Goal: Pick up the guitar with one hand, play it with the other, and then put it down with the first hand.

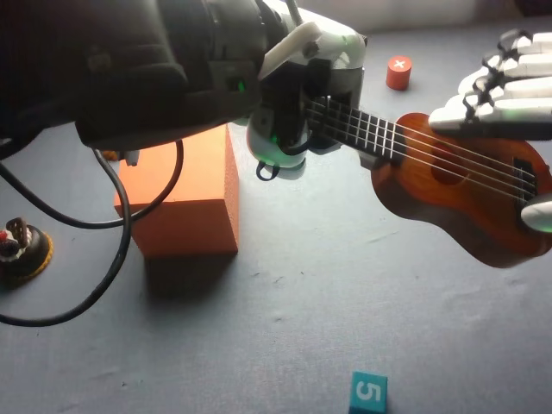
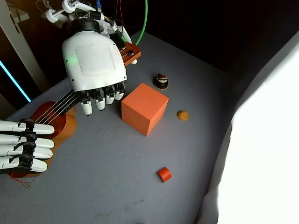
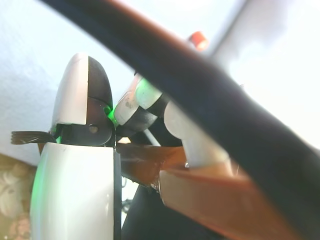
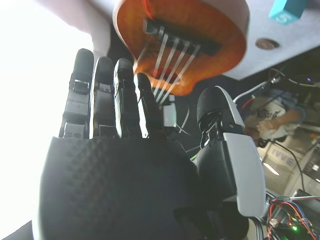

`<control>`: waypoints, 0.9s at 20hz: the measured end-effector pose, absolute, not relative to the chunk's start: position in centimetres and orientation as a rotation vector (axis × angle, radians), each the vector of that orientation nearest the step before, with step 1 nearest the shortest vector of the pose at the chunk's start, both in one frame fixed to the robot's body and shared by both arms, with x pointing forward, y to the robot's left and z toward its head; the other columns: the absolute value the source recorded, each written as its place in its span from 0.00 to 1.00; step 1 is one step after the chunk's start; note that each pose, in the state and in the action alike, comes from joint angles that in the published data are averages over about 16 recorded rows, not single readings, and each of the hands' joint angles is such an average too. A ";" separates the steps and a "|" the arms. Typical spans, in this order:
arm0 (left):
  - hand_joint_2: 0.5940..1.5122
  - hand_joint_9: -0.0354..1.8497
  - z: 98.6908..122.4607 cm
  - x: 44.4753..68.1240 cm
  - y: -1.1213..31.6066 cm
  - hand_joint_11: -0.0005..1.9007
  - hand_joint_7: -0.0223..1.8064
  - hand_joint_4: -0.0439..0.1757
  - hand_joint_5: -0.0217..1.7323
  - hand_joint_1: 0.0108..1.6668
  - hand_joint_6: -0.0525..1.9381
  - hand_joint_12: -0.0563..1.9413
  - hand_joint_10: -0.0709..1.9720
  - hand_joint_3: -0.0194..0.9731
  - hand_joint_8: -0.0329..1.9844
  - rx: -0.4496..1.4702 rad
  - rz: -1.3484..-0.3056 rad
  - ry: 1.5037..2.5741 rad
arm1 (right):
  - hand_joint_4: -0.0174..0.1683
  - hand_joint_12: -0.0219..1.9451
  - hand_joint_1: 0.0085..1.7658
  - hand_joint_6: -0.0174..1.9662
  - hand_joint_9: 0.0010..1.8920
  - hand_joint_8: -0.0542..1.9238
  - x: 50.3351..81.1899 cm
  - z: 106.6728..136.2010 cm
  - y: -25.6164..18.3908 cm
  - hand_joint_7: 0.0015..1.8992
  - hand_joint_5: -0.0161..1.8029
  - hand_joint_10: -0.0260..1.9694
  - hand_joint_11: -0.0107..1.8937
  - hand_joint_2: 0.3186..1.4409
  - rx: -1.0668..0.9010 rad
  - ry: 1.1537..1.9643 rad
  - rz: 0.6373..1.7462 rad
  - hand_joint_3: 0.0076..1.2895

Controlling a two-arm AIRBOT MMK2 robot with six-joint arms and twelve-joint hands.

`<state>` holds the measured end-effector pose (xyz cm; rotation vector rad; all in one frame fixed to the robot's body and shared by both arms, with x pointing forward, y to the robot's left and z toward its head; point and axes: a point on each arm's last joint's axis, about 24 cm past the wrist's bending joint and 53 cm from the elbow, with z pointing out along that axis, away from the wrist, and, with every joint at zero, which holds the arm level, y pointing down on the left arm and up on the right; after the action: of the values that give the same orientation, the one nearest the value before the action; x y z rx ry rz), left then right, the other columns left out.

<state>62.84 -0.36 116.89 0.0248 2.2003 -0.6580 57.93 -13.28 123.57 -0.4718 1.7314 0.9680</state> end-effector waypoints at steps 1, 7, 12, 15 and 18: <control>0.55 0.75 116.9 62.8 -0.4 0.75 0.69 0.60 0.68 0.86 0.98 0.98 0.98 0.00 0.99 0.025 -0.659 2.200 | 0.13 0.35 0.10 0.03 0.04 0.03 57.8 123.6 -13.2 0.12 0.08 0.19 0.02 0.89 -0.479 1.728 0.969 0.01; 0.55 0.74 117.1 62.6 -0.5 0.75 0.69 0.64 0.67 0.86 0.98 0.98 0.98 0.00 0.99 0.031 -0.660 2.198 | 0.11 0.33 0.09 0.03 0.04 0.03 57.0 124.0 -12.6 0.12 0.08 0.19 0.02 0.89 -0.514 1.708 0.974 0.01; 0.55 0.74 117.1 62.6 -0.5 0.75 0.69 0.67 0.67 0.86 0.97 0.98 0.98 0.00 0.99 0.034 -0.658 2.198 | 0.09 0.30 0.08 0.02 0.03 0.03 56.4 123.7 -12.4 0.12 0.08 0.19 0.02 0.89 -0.539 1.713 0.970 0.01; 0.55 0.74 117.1 62.6 -0.4 0.75 0.69 0.69 0.67 0.86 0.97 0.98 0.98 0.00 0.99 0.036 -0.655 2.198 | 0.07 0.30 0.08 0.02 0.03 0.03 56.1 123.4 -12.2 0.12 0.08 0.19 0.02 0.89 -0.554 1.720 0.970 0.01; 0.55 0.74 117.0 62.6 -0.4 0.75 0.69 0.70 0.67 0.86 0.97 0.98 0.98 0.00 0.99 0.038 -0.652 2.198 | 0.06 0.30 0.08 0.01 0.03 0.03 55.7 123.1 -12.0 0.12 0.08 0.19 0.02 0.90 -0.563 1.729 0.974 0.01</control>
<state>62.58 -0.42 117.03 0.0375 2.1980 -0.6521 55.70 -11.98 123.13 -0.5628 1.7291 0.9736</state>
